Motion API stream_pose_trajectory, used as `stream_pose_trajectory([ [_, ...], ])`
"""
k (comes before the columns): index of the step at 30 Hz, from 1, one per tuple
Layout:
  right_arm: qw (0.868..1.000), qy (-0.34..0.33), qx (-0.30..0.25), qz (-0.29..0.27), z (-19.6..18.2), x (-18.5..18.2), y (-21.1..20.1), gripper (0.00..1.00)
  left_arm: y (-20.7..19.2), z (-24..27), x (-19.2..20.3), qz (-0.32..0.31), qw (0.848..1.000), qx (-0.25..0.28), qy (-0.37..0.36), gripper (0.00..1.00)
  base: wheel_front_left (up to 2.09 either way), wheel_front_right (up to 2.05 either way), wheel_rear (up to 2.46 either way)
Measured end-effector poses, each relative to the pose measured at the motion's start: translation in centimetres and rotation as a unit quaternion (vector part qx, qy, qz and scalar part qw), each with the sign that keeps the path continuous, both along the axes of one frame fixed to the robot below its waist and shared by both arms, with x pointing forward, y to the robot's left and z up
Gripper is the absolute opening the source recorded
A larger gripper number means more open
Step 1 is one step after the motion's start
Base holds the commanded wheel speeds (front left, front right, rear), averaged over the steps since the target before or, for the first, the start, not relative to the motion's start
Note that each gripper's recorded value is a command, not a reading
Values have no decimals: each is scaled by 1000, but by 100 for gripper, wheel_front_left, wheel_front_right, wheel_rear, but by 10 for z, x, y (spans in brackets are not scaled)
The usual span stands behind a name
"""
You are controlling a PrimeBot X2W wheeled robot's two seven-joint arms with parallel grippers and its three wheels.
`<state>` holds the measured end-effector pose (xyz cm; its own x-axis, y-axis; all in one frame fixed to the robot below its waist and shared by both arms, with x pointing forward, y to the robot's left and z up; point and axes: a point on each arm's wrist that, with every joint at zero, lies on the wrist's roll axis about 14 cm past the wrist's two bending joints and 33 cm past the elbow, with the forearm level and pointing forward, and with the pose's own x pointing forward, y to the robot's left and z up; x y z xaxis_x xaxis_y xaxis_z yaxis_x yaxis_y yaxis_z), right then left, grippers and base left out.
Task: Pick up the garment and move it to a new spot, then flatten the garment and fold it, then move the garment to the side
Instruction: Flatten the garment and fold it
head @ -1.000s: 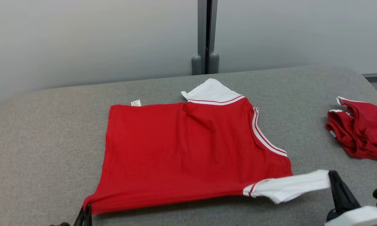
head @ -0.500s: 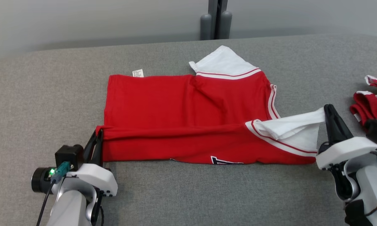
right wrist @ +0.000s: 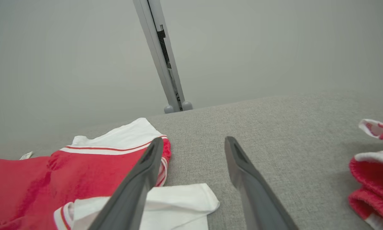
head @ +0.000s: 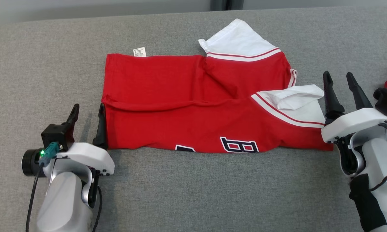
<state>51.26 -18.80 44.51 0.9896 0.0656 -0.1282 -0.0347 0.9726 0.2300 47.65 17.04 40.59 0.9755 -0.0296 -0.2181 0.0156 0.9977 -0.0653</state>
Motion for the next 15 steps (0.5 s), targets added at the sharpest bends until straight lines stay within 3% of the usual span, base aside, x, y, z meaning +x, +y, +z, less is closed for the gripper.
stream_pose_trajectory([
  [9,999,47,21,2,-38,-55,3,100,-9,-32,-44,7,997,-56,52,100,0,0,0],
  [15,996,87,23,11,-62,-75,8,100,-21,-46,-50,0,995,-60,77,100,0,0,0],
])
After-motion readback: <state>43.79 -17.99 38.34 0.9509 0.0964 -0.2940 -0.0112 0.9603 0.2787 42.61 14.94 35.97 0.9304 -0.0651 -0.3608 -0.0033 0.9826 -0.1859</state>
